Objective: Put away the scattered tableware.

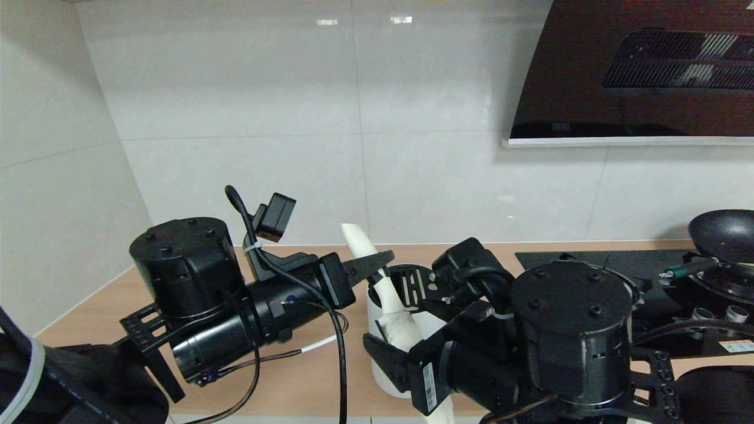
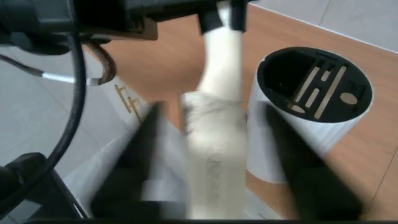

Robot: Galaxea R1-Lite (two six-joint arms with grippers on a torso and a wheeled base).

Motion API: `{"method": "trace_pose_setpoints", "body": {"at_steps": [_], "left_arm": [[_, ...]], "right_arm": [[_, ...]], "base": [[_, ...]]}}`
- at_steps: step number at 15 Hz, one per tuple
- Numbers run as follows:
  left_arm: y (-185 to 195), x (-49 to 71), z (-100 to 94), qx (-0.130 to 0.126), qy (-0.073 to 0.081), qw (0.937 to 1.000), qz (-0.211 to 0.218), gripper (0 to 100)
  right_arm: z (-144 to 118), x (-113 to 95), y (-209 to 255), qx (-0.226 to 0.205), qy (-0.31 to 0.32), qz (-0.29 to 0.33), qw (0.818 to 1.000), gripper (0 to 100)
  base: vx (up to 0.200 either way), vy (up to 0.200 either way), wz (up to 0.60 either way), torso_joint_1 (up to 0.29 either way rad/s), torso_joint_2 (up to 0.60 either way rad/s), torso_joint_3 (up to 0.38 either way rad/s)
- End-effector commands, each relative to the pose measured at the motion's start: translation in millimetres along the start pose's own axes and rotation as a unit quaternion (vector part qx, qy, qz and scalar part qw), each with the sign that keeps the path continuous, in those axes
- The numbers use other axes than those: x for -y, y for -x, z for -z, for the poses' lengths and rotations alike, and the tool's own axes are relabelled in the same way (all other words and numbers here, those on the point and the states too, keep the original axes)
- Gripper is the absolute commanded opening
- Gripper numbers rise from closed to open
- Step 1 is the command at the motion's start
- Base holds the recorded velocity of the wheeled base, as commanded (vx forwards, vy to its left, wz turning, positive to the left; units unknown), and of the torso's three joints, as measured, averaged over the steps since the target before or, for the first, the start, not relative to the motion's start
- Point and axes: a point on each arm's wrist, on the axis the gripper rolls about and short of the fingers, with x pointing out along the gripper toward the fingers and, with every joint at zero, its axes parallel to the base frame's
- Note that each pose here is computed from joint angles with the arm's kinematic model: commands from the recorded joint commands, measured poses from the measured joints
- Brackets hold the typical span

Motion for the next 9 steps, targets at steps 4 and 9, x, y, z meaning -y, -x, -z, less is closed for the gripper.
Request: {"method": "trace_pose_setpoints", "body": {"at_steps": [4, 9], "left_arm": [[-2, 3.0, -4.6, 0.015, -0.002, 0.9999, -0.002, 0], [3, 20.7, -54.7, 0.081, -0.050, 0.9951, -0.025, 0]], "right_arm": [[-2, 1, 1, 0.004, -0.001, 0.001, 1.000, 100], [-43, 40, 25, 0.075, -0.025, 0.058, 0.995, 100]], "base": [[0.000, 0.000, 0.00, 0.000, 0.00, 0.000], [0.000, 0.000, 0.00, 0.000, 0.00, 0.000]]}}
